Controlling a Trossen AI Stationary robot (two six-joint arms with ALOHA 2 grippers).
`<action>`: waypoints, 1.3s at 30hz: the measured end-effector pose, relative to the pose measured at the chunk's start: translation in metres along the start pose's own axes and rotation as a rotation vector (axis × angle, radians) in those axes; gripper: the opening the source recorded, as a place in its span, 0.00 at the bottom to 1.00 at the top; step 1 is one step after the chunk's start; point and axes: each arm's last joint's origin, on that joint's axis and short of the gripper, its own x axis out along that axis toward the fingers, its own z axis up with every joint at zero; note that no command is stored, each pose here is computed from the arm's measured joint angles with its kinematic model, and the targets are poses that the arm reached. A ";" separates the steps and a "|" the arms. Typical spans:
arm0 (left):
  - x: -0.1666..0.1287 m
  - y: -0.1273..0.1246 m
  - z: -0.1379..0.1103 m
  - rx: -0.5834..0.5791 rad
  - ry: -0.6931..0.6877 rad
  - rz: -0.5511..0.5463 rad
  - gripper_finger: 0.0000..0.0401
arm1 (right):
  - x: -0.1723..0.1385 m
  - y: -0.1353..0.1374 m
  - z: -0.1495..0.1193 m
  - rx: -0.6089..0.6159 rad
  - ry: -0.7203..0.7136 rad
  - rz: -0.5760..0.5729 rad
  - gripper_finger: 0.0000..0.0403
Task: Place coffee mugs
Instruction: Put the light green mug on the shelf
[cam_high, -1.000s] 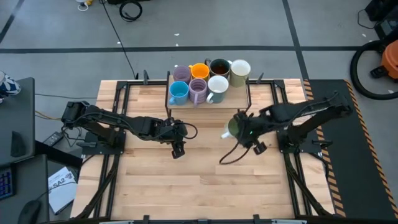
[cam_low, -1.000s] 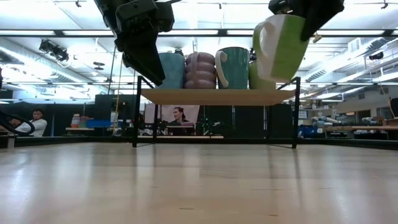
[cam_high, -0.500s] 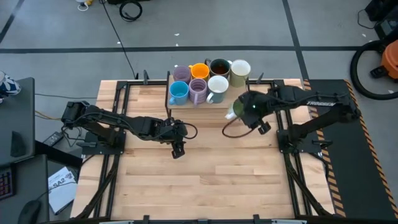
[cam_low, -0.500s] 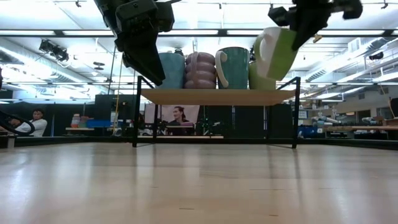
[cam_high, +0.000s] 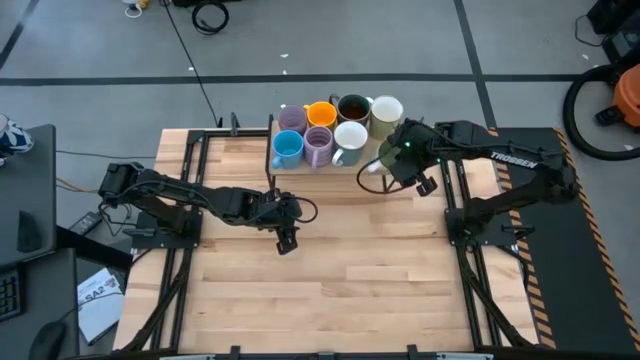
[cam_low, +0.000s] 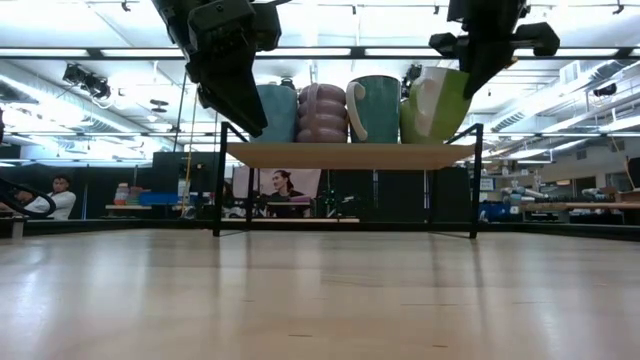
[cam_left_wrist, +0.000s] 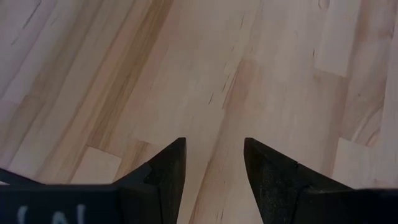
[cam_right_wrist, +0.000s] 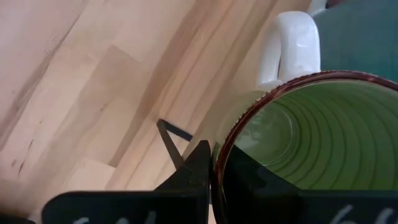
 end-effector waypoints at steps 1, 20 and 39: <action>0.000 0.000 0.000 0.000 0.000 0.000 0.42 | 0.000 -0.001 -0.002 0.006 -0.003 0.003 0.08; 0.000 0.000 0.000 -0.001 -0.001 -0.001 0.42 | 0.013 -0.017 -0.013 0.085 0.013 0.038 0.08; 0.000 0.000 0.001 -0.003 -0.006 -0.003 0.42 | 0.014 -0.021 -0.011 0.093 -0.015 -0.018 0.14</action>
